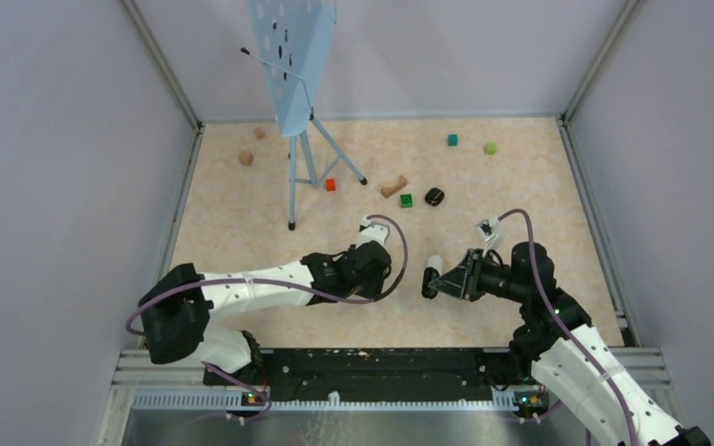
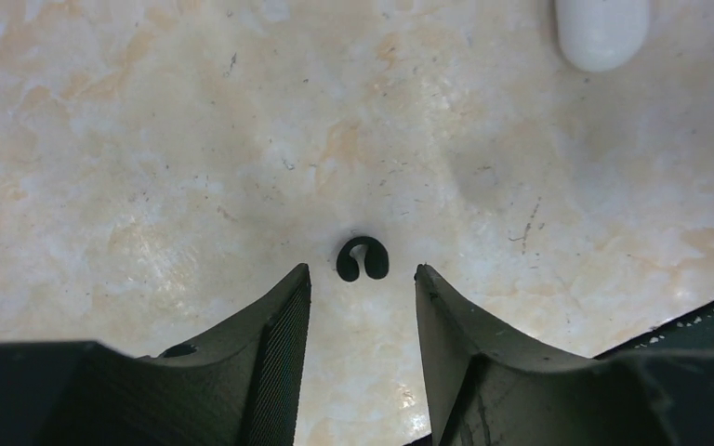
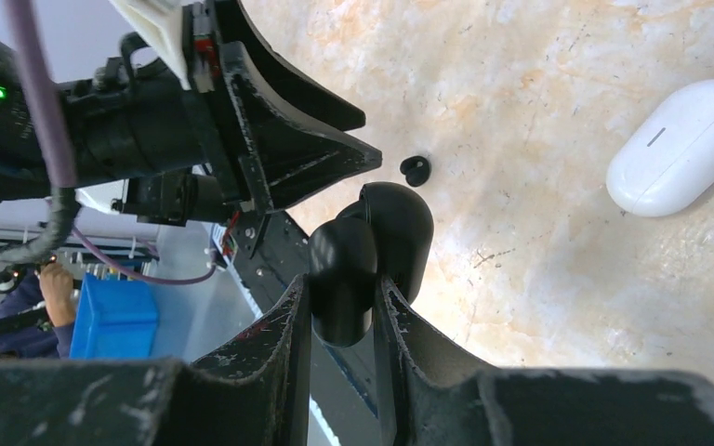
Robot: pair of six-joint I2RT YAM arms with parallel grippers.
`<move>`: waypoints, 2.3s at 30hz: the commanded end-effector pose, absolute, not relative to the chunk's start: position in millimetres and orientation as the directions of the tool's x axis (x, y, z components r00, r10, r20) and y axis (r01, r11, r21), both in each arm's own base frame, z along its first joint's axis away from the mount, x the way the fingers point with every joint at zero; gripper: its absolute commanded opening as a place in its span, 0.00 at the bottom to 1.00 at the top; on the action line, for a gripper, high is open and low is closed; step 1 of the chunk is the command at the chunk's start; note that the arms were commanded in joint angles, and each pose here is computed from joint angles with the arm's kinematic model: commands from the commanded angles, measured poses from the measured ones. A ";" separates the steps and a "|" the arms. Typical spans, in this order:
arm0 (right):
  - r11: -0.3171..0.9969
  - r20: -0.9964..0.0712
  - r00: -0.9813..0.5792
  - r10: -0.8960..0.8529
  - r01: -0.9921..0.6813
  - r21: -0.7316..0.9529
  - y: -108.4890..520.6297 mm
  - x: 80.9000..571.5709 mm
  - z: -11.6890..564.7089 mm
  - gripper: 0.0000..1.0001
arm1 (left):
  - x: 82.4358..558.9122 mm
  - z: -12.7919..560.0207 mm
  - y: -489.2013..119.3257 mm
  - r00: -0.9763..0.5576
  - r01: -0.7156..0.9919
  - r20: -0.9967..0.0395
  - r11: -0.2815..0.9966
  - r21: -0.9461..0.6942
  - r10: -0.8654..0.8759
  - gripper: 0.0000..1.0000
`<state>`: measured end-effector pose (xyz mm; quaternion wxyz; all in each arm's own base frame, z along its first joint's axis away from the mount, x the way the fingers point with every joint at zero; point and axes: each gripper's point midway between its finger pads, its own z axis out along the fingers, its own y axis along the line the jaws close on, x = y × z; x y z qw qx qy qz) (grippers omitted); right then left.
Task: Insert the wireless bluetooth earbuds into the charging case
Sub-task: Pick up the right earbud from the center of the board.
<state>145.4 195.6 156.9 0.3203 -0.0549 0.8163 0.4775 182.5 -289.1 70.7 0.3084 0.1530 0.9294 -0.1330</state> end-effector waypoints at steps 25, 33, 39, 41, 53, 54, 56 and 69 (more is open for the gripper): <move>0.494 -0.597 -0.764 0.243 -0.432 0.754 199.2 147.9 170.2 0.00 | 184.3 69.7 -299.5 -0.772 0.366 -0.610 0.910 -0.194 0.181 0.49; 0.489 -0.595 -0.765 0.245 -0.432 0.758 199.4 146.9 170.5 0.00 | 198.3 59.7 -294.3 -0.765 0.448 -0.600 0.864 -0.231 0.236 0.47; 0.489 -0.596 -0.764 0.248 -0.433 0.758 198.7 146.0 172.0 0.00 | 194.0 50.2 -300.2 -0.766 0.514 -0.562 0.823 -0.242 0.313 0.46; 0.489 -0.596 -0.764 0.248 -0.433 0.757 198.6 145.3 171.7 0.00 | 190.8 46.7 -298.4 -0.772 0.518 -0.544 0.822 -0.237 0.329 0.45; 0.485 -0.593 -0.765 0.251 -0.431 0.761 199.0 145.0 171.0 0.00 | 194.9 42.5 -283.8 -0.757 0.510 -0.558 0.842 -0.179 0.340 0.45; 0.483 -0.592 -0.765 0.252 -0.431 0.762 198.9 144.9 171.7 0.00 | 195.9 41.9 -283.0 -0.755 0.513 -0.557 0.840 -0.176 0.345 0.45; 0.483 -0.595 -0.763 0.252 -0.433 0.761 198.9 144.8 172.4 0.00 | 197.3 39.9 -282.5 -0.751 0.521 -0.559 0.835 -0.176 0.351 0.44; 0.488 -0.594 -0.763 0.254 -0.429 0.760 197.7 144.1 171.1 0.00 | 187.0 20.1 -277.7 -0.764 0.550 -0.504 0.815 -0.183 0.403 0.43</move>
